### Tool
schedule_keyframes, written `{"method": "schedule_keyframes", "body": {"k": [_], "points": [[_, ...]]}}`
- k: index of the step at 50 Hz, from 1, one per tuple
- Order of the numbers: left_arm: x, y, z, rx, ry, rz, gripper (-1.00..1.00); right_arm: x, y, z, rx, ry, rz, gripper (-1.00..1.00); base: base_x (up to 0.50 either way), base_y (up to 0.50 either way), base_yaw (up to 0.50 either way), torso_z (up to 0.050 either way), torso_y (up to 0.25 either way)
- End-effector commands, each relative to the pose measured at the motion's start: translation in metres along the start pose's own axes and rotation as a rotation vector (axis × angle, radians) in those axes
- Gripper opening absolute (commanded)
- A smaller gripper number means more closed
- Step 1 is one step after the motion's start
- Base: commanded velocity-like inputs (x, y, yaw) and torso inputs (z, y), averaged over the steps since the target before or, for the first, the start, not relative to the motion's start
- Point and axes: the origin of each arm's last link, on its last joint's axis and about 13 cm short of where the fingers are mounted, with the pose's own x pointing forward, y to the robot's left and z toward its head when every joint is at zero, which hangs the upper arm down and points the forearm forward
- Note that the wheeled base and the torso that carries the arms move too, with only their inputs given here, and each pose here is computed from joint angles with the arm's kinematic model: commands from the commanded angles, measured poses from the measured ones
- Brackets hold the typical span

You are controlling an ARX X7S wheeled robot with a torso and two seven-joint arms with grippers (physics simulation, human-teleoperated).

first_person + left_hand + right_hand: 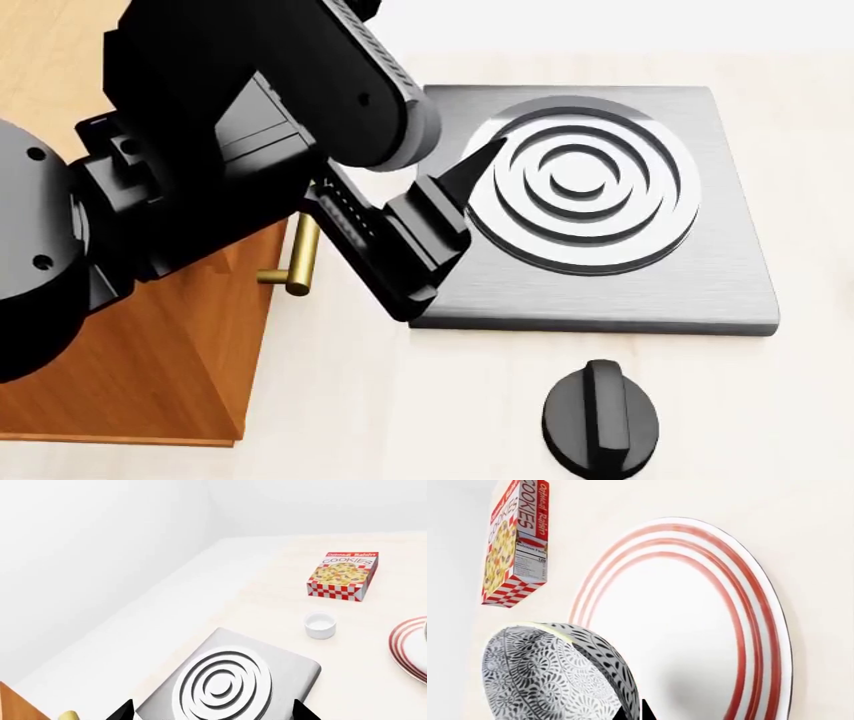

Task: Pick the akita bowl on the wooden cabinet and place it on the plate.

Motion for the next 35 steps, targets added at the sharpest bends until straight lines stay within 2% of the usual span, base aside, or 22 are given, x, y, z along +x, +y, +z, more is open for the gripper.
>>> {"method": "schedule_keyframes", "body": {"k": [1, 30, 31, 35], "points": [[0.0006, 0.0003, -0.0015, 0.000, 0.003, 0.001, 1.00, 0.0035, 0.0012, -0.0005, -0.019, -0.011, 0.009, -1.00, 0.00, 0.00, 0.00, 0.000, 0.000], [0.0026, -0.0001, -0.0058, -0.006, 0.011, -0.003, 1.00, 0.0085, -0.0009, -0.0032, -0.042, -0.023, 0.001, -1.00, 0.00, 0.00, 0.00, 0.000, 0.000], [0.0022, 0.0000, -0.0053, -0.006, 0.010, -0.003, 1.00, 0.0078, -0.0002, -0.0028, -0.045, -0.027, 0.009, 1.00, 0.00, 0.00, 0.00, 0.000, 0.000], [0.0021, -0.0005, -0.0050, -0.005, 0.009, -0.005, 1.00, 0.0067, 0.0008, -0.0033, -0.052, -0.030, 0.018, 1.00, 0.00, 0.00, 0.00, 0.000, 0.000]]}}
